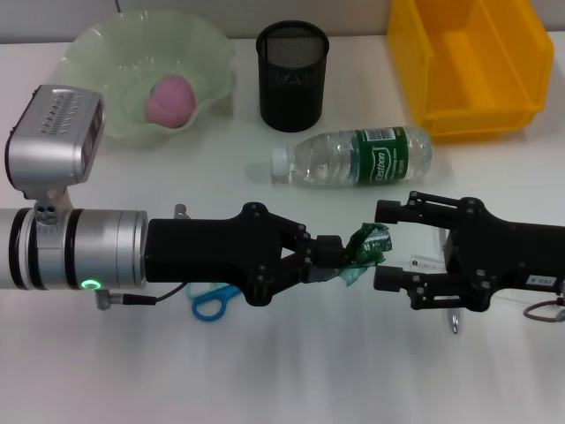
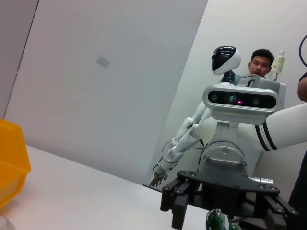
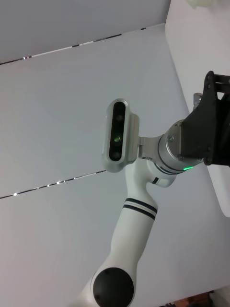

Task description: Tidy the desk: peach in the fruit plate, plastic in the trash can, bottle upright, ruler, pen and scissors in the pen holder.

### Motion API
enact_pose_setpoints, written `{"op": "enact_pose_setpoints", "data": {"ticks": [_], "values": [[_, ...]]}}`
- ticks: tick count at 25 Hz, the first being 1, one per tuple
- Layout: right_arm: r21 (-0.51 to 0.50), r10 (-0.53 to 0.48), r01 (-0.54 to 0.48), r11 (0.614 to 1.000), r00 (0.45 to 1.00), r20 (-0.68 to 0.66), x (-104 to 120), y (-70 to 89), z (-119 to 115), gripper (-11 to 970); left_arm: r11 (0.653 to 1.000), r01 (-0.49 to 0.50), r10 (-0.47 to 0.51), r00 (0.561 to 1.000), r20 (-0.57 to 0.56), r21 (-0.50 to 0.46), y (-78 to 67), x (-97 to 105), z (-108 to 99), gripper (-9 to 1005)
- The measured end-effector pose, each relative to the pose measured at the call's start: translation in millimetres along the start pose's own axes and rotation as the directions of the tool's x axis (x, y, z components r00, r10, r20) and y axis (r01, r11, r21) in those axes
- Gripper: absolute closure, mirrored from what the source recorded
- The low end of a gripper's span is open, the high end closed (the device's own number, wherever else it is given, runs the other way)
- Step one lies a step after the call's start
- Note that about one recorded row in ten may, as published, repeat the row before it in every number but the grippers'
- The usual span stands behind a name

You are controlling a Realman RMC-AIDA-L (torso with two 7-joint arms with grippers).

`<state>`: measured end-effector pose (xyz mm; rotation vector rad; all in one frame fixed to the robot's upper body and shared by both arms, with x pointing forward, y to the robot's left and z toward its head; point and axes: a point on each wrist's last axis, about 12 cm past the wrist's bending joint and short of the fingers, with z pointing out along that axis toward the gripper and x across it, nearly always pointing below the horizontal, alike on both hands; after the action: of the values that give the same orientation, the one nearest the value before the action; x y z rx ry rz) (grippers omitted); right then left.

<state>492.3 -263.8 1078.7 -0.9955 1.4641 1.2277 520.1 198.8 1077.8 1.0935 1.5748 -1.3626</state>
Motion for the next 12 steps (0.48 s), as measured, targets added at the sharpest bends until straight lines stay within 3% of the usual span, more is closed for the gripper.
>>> {"op": "enact_pose_setpoints", "data": {"ticks": [12], "values": [[-0.002,0.009,-0.009,1.000,1.000,-0.028,4,-5.8,13,131,1.000,0.000,0.000,1.000,0.001,-0.003,0.3,0,0,975]]}}
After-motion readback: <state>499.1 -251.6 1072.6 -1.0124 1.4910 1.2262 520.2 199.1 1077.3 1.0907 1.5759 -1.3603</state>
